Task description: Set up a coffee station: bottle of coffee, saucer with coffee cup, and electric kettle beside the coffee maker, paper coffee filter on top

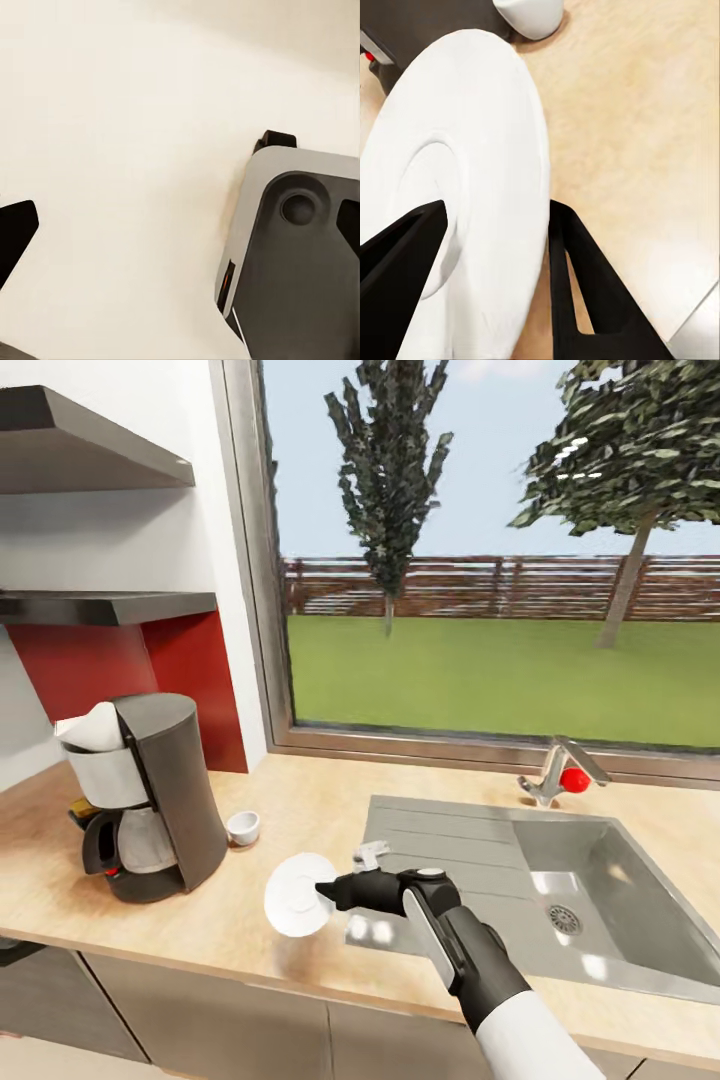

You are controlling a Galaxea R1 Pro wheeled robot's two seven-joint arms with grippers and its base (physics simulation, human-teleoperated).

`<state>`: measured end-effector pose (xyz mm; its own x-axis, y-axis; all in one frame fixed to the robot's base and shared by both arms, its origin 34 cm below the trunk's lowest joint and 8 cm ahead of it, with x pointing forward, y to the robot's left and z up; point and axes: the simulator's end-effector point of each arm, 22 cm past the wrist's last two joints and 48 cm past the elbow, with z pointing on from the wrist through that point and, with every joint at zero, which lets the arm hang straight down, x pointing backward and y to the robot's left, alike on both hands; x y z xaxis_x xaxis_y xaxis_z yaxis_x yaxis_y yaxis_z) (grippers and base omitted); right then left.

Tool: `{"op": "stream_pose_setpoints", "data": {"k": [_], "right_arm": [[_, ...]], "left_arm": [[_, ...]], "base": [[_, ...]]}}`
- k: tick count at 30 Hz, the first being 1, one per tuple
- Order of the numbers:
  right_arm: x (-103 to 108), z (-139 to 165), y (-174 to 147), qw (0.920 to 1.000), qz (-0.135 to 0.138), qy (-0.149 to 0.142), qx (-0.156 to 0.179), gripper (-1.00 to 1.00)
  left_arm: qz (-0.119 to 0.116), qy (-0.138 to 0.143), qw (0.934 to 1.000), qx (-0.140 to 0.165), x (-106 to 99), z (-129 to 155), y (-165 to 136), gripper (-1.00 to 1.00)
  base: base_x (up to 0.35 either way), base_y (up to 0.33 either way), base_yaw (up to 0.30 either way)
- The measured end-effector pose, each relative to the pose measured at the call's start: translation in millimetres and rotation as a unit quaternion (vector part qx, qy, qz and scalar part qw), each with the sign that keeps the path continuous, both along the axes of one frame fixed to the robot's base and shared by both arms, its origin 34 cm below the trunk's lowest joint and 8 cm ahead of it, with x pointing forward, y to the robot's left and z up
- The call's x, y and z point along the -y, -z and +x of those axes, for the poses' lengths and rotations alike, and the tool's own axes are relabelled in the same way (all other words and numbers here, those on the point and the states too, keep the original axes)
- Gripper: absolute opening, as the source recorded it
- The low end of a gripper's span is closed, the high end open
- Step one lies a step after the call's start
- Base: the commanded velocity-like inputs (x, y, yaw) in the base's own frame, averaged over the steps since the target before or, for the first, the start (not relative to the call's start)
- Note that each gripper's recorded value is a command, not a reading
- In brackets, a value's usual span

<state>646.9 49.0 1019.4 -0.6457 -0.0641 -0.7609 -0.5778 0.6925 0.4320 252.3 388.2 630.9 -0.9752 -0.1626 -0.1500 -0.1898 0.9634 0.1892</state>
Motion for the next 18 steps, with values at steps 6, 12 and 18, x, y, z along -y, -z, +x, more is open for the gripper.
{"op": "stream_pose_setpoints", "data": {"k": [6, 12, 18], "right_arm": [[1, 0, 0, 1.0000, 0.001, 0.002, -0.002, -1.00], [25, 16, -4, 0.9989, 0.022, 0.041, -0.011, -1.00], [27, 17, 2, 0.9987, 0.021, 0.044, -0.017, -1.00]], "left_arm": [[-0.001, -0.003, 1.0000, 0.001, 1, 0, 0, 1.00], [0.004, 0.000, 1.0000, -0.003, -6, -5, -1, 1.00], [0.004, 0.002, 0.9999, -0.009, -7, -13, 0, 1.00]], "base": [[0.002, 0.215, 0.000], [0.000, 0.200, 0.000], [0.037, 0.069, 0.000]]}}
